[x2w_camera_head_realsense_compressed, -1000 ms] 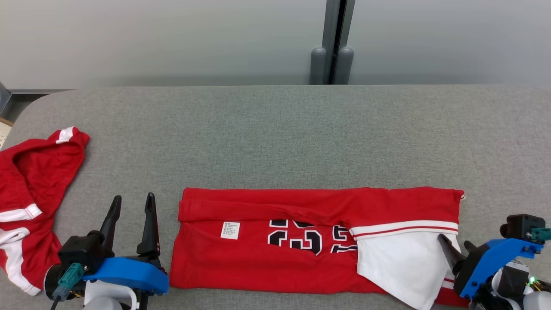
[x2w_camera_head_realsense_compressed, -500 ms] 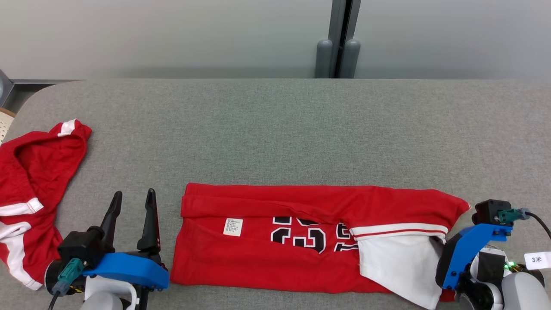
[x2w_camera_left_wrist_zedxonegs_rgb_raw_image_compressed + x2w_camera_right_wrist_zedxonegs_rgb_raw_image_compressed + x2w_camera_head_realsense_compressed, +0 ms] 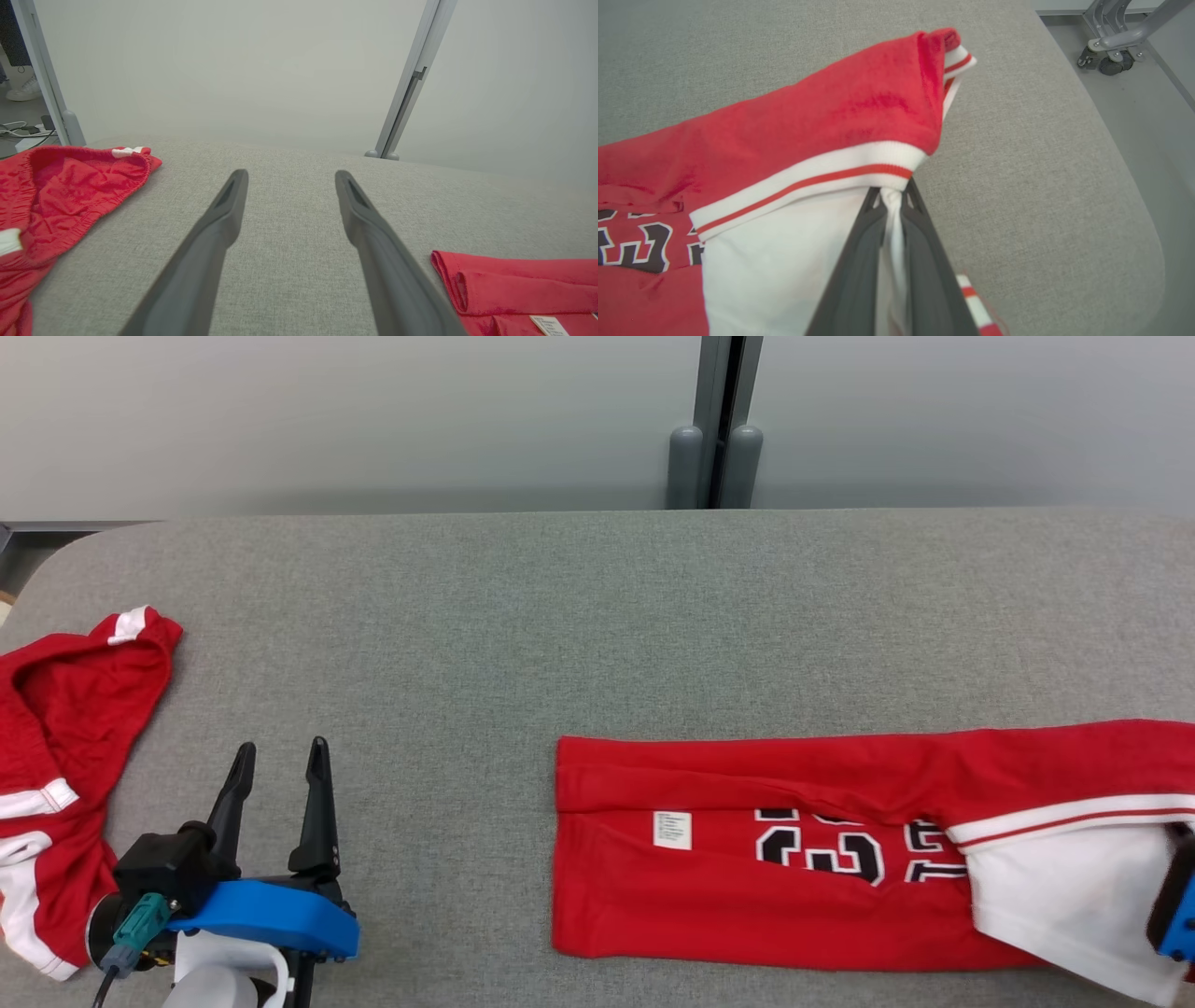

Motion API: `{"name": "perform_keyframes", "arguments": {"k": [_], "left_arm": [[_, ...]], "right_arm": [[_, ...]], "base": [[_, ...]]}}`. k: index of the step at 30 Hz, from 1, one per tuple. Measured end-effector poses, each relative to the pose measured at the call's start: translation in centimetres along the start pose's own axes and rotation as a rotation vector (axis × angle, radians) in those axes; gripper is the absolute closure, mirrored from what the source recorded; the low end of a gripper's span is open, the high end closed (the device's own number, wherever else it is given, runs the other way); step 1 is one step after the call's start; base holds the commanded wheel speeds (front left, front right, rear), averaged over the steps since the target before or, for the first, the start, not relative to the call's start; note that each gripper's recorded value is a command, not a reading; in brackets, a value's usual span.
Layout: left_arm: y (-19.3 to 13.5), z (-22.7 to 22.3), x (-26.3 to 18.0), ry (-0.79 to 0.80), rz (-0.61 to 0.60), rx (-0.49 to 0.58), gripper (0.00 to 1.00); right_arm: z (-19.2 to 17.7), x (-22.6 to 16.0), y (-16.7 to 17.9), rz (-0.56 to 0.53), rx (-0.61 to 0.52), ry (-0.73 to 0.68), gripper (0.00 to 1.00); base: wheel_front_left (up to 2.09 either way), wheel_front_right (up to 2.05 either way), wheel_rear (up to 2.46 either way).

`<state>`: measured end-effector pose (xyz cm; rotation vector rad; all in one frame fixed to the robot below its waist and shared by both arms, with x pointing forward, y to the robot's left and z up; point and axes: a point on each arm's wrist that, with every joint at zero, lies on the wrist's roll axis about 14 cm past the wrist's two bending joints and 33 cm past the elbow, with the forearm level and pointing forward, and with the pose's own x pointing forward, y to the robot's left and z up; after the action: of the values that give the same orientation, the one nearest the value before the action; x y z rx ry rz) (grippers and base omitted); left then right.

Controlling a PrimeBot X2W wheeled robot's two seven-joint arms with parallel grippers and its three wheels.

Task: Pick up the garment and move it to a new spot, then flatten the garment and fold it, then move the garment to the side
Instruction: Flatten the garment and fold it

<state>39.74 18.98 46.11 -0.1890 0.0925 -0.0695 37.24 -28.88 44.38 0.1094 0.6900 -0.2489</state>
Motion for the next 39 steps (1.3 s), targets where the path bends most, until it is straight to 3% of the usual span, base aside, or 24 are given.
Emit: {"name": "perform_keyframes", "arguments": {"k": [5, 9, 20, 25, 31, 38, 39], "left_arm": [[-0.2, 0.1, -0.1, -0.004, -0.008, 0.004, 0.0], [-0.1, 0.3, -0.2, -0.006, -0.009, 0.007, 0.0], [0.4, 0.5, -1.0, -0.013, 0.014, 0.004, 0.0], [0.9, 0.4, -1.0, -0.009, 0.027, 0.005, 0.0], [1.7, 0.6, -1.1, -0.011, 0.043, 0.013, 0.0], [2.3, 0.6, -1.2, -0.008, 0.062, 0.016, 0.0], [2.3, 0.5, -1.2, -0.007, 0.062, 0.015, 0.0]], "right_arm": [[1.2, -2.0, -3.2, -0.091, -0.024, -0.03, 1.0], [2.0, -2.6, -1.8, -0.057, -0.046, -0.047, 1.0], [0.1, -3.9, 15.3, 0.429, -0.227, 0.017, 1.0], [-1.4, -3.6, 21.5, 0.618, -0.26, 0.063, 1.0], [-3.6, -2.6, 26.0, 0.728, -0.317, 0.144, 1.0], [-5.3, -1.7, 28.1, 0.775, -0.339, 0.192, 1.0], [-5.5, -1.6, 28.3, 0.775, -0.349, 0.199, 0.86]], "base": [[0.0, 0.0, 0.0], [0.0, 0.0, 0.0], [0.0, 0.0, 0.0], [0.0, 0.0, 0.0], [0.0, 0.0, 0.0], [0.0, 0.0, 0.0], [0.0, 0.0, 0.0]]}}
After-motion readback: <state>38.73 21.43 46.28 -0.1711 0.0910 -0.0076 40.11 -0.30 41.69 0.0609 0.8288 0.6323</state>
